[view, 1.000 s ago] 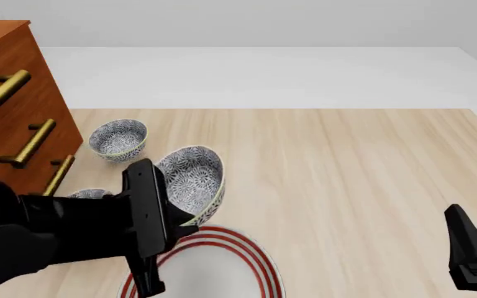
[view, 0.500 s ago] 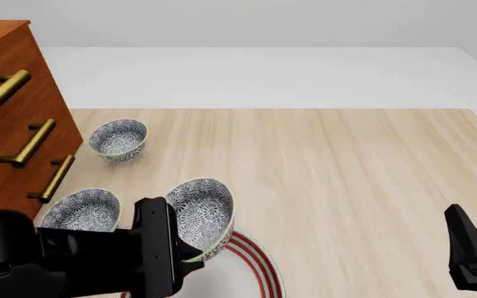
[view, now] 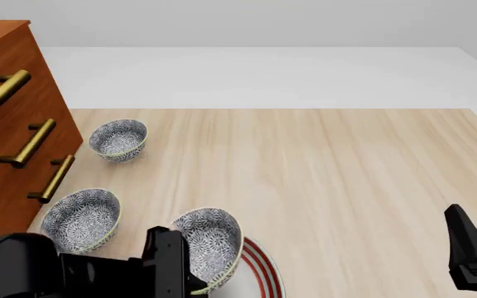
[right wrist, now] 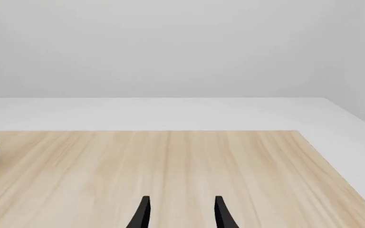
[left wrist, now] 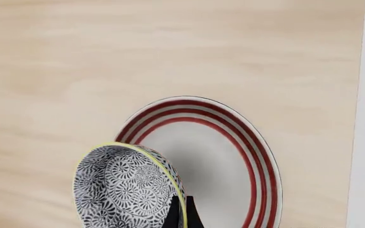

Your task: Pick up the bowl and put it in the middle on the plate.

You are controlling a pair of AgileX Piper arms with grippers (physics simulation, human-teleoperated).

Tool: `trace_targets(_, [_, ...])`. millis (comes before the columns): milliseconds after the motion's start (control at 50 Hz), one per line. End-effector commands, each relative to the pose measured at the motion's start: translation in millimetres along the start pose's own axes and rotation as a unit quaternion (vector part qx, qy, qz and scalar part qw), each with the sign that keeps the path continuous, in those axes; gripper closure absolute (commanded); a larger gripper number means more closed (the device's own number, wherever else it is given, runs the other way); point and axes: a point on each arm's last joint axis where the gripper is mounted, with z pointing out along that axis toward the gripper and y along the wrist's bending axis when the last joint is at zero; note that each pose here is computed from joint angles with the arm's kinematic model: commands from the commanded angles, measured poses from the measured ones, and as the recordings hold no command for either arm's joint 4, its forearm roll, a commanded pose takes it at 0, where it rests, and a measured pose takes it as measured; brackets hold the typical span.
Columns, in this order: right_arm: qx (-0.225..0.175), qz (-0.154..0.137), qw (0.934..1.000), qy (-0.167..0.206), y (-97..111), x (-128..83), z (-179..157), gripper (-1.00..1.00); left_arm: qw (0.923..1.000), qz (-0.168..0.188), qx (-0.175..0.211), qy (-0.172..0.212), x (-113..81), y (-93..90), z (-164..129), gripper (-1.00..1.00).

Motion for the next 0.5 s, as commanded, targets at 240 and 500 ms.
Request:
trace_targets(240, [0.0, 0.0, 1.0, 0.0, 0, 0, 0, -1.0, 0.9989, 0.014, 0.038, 0.024, 0.0, -19.7, 17, 1.0])
trace_targets(500, [0.0, 0.0, 1.0, 0.0, 0, 0, 0, -1.0, 0.9983, 0.012, 0.049, 0.029, -0.6, -26.6, 22, 1.0])
